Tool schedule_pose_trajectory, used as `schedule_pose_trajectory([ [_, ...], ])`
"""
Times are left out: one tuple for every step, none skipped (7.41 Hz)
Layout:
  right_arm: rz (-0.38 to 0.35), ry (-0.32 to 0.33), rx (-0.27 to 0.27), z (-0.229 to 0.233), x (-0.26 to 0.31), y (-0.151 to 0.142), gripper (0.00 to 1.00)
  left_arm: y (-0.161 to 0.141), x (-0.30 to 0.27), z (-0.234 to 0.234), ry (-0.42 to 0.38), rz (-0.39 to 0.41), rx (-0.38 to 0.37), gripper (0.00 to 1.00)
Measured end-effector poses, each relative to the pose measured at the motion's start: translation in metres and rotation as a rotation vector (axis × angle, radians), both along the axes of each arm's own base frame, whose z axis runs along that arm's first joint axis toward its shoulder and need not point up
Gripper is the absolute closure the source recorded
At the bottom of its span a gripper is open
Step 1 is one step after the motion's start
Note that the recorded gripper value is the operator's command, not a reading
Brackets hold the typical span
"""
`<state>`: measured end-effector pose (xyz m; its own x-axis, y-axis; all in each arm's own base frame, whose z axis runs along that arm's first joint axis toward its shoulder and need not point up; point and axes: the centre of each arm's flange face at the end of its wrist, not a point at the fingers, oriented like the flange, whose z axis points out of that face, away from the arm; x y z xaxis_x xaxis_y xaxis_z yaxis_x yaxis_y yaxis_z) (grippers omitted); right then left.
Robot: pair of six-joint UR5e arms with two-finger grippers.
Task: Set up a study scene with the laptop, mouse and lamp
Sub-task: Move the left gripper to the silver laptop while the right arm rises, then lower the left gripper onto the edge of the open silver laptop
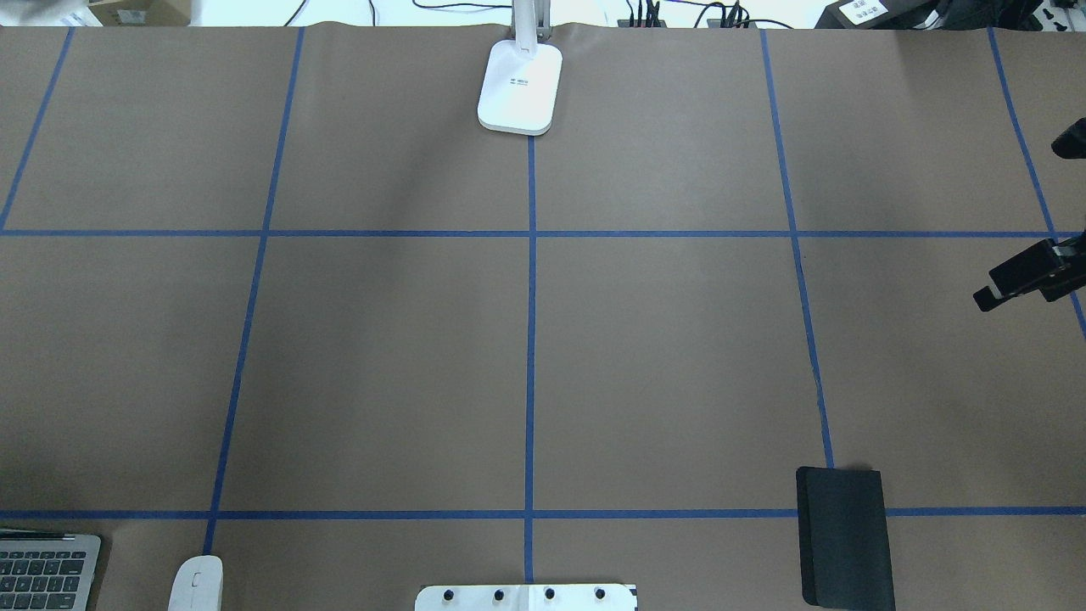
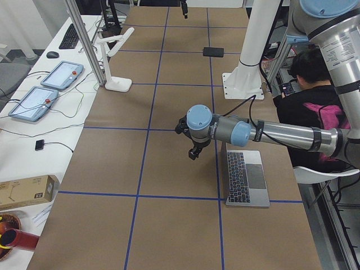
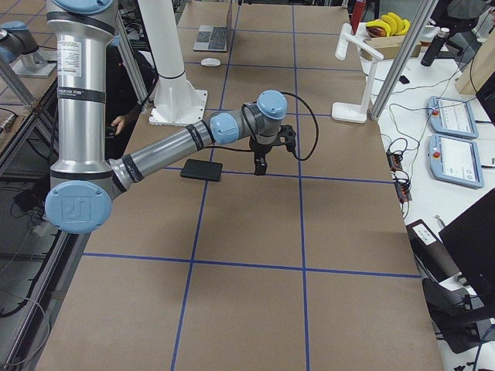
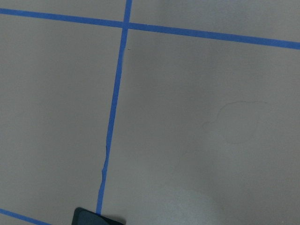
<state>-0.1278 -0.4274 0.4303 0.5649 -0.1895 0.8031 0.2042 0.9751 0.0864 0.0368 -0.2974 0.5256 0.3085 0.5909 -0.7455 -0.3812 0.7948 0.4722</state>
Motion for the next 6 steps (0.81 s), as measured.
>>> schedule_pose_trajectory([
  [-0.014,-0.002,0.005,-0.003,-0.007,0.001,0.0,0.019,0.002,-0.007,0.027,0.029,-0.013,0.0],
  [-0.031,-0.002,0.006,-0.004,-0.015,0.003,0.0,0.03,0.007,-0.01,0.041,0.069,-0.006,0.0],
  [-0.045,-0.001,0.007,-0.004,-0.021,0.005,0.0,0.036,0.015,-0.01,0.049,0.124,0.027,0.0],
  [-0.051,0.0,0.007,-0.004,-0.024,0.006,0.0,0.039,0.023,-0.009,0.048,0.177,0.068,0.0],
  [-0.053,0.001,0.008,-0.003,-0.024,0.006,0.0,0.039,0.03,-0.009,0.037,0.219,0.111,0.0],
  [-0.053,0.002,0.01,-0.004,-0.025,0.006,0.0,0.039,0.036,-0.008,0.021,0.25,0.145,0.0],
])
